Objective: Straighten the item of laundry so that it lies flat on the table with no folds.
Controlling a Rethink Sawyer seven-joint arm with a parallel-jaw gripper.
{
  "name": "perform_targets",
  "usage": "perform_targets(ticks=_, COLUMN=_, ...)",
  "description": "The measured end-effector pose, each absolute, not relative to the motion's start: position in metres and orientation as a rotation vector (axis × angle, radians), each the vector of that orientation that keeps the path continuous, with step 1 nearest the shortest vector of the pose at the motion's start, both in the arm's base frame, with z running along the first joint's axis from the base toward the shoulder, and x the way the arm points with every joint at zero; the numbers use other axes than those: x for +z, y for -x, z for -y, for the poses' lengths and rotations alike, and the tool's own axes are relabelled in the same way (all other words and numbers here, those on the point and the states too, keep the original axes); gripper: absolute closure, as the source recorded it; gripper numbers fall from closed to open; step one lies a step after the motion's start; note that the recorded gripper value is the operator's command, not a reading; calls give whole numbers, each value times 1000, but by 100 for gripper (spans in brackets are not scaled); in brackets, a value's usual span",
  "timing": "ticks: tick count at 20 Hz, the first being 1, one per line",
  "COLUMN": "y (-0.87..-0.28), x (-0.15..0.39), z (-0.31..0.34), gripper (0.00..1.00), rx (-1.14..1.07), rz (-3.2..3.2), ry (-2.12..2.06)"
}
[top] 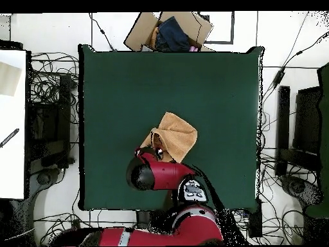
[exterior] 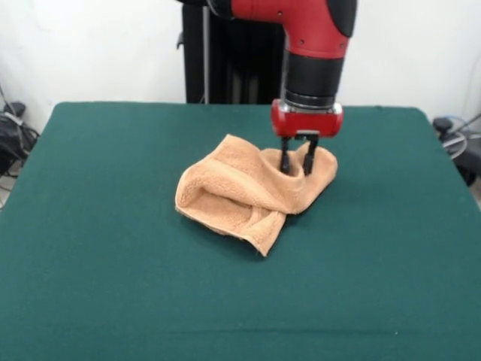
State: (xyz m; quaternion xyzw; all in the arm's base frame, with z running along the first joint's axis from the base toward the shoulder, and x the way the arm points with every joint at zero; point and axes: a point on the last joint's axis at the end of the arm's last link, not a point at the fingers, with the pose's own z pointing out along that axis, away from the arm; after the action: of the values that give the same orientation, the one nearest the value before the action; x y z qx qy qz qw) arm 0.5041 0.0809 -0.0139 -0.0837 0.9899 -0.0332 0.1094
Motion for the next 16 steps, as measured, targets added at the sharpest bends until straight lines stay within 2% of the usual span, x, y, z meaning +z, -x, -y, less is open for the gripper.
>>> perform_targets(ticks=16, y=-497, x=-16, z=-99, gripper=100, rx=-157, rz=-2891, ry=284)
